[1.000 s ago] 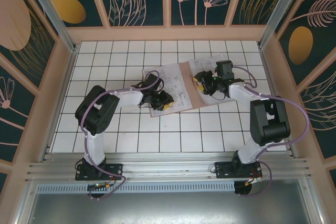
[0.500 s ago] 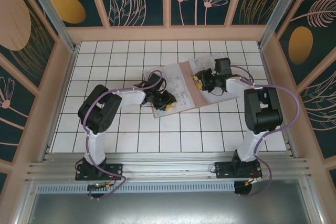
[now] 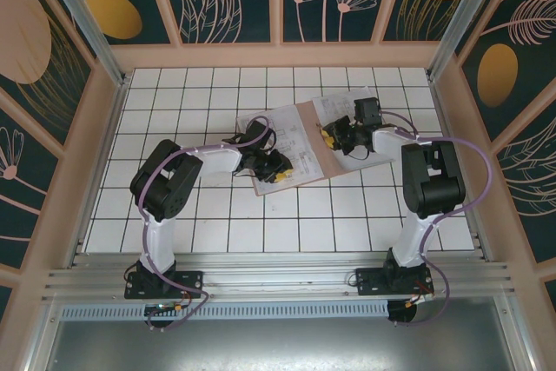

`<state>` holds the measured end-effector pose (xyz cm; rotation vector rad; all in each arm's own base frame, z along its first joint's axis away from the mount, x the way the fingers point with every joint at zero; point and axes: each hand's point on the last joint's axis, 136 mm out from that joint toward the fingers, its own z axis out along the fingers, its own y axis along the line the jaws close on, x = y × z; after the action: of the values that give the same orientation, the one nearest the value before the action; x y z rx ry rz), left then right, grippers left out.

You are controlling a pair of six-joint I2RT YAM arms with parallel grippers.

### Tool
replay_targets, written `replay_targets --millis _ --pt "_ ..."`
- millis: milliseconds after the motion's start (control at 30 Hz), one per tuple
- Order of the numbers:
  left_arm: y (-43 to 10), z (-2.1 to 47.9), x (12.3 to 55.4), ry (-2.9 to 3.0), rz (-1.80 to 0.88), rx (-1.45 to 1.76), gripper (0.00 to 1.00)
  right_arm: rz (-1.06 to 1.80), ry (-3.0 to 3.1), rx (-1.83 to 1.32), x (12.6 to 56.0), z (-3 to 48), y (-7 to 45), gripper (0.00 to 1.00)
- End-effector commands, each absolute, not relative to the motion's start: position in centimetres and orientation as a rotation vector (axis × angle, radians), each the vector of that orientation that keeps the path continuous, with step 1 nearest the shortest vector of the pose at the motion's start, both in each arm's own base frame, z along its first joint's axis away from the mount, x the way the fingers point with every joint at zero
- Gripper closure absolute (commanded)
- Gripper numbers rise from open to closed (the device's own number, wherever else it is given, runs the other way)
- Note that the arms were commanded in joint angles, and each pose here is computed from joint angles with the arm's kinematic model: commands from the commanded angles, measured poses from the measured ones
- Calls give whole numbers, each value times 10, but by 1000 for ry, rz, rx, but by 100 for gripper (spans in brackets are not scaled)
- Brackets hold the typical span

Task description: Put the files into the folder

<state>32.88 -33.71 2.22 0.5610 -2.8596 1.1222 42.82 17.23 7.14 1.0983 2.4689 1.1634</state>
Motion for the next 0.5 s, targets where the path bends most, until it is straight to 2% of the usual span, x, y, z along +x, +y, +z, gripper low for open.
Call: replay_targets --millis 0,233,467 --pt "-335 7 320 -2846 1039 559 70 1135 2470 1112 433 64 166 76" --pt "-335 8 321 -2850 1034 557 70 1112 2477 1117 435 57 162 84" --pt "-334 7 320 -2851 1026 555 70 1092 2491 1126 434 48 158 85"
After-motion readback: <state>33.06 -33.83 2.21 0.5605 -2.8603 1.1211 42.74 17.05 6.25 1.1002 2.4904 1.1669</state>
